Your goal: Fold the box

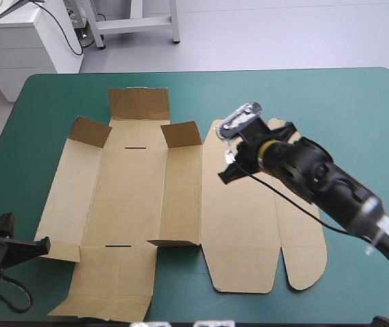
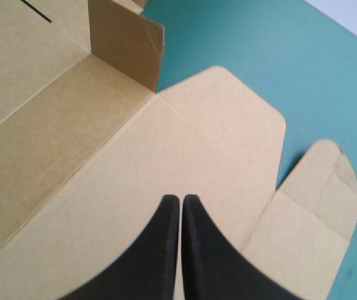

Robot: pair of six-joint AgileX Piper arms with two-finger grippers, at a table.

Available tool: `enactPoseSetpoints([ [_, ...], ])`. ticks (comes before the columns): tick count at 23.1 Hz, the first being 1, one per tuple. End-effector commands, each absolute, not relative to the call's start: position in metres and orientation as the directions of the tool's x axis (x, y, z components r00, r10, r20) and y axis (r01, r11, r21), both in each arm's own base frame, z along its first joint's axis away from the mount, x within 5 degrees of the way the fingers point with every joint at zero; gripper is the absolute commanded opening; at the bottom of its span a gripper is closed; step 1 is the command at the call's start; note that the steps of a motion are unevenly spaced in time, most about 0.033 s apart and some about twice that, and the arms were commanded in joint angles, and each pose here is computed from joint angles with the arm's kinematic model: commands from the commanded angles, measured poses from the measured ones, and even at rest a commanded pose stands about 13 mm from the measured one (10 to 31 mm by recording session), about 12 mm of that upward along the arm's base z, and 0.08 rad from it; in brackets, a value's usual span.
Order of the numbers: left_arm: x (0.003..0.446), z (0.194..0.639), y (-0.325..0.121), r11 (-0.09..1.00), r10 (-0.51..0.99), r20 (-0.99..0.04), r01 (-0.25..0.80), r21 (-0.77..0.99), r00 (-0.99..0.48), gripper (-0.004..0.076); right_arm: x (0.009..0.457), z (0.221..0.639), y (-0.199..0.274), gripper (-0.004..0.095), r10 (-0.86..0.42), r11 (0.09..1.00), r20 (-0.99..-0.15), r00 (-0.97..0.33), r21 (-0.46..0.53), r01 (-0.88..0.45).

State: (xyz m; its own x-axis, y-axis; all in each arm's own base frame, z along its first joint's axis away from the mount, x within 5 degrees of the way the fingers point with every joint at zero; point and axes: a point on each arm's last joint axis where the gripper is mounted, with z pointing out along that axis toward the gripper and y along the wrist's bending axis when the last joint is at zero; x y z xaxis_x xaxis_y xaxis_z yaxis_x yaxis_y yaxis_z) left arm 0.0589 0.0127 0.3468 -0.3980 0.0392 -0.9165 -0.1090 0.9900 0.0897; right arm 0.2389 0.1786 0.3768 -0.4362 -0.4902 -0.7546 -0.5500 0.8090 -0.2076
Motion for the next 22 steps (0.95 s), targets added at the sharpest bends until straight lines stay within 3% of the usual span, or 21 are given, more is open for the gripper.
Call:
enactPoseSetpoints([
  [1, 0.085, 0.372, 0.015, 0.978, 0.126, -0.918, -0.108, 0.178, -0.377, -0.0008, 0.200, 0.393, 0.136, -0.0002, -0.353, 0.870, -0.840, -0.412, -0.133, -0.475],
  [6, 0.114, 0.371, 0.017, 0.974, 0.122, -0.847, -0.102, 0.203, -0.518, -0.0003, 0.158, 0.381, 0.096, -0.0002, -0.286, 0.912, -0.818, -0.499, -0.073, -0.404],
  [10, 0.138, 0.359, 0.018, 0.972, 0.107, -0.732, -0.085, 0.220, -0.673, 0.0018, 0.127, 0.377, 0.069, -0.0002, -0.250, 0.936, -0.793, -0.555, -0.050, -0.349],
  [16, 0.182, 0.348, 0.020, 0.971, 0.132, -0.529, 0.003, 0.237, -0.838, 0.0018, 0.076, 0.375, 0.025, -0.0002, -0.157, 0.957, -0.833, -0.531, 0.006, -0.291],
  [20, 0.208, 0.353, 0.037, 0.998, -0.024, -0.483, 0.006, -0.061, -0.875, 0.0018, 0.044, 0.370, 0.000, -0.0002, -0.095, 0.959, -0.862, -0.498, 0.054, -0.277],
  [22, 0.225, 0.347, 0.050, 0.982, -0.062, -0.408, 0.018, -0.189, -0.911, 0.0018, 0.031, 0.362, -0.013, -0.0002, -0.082, 0.964, -0.863, -0.498, 0.058, -0.258],
])
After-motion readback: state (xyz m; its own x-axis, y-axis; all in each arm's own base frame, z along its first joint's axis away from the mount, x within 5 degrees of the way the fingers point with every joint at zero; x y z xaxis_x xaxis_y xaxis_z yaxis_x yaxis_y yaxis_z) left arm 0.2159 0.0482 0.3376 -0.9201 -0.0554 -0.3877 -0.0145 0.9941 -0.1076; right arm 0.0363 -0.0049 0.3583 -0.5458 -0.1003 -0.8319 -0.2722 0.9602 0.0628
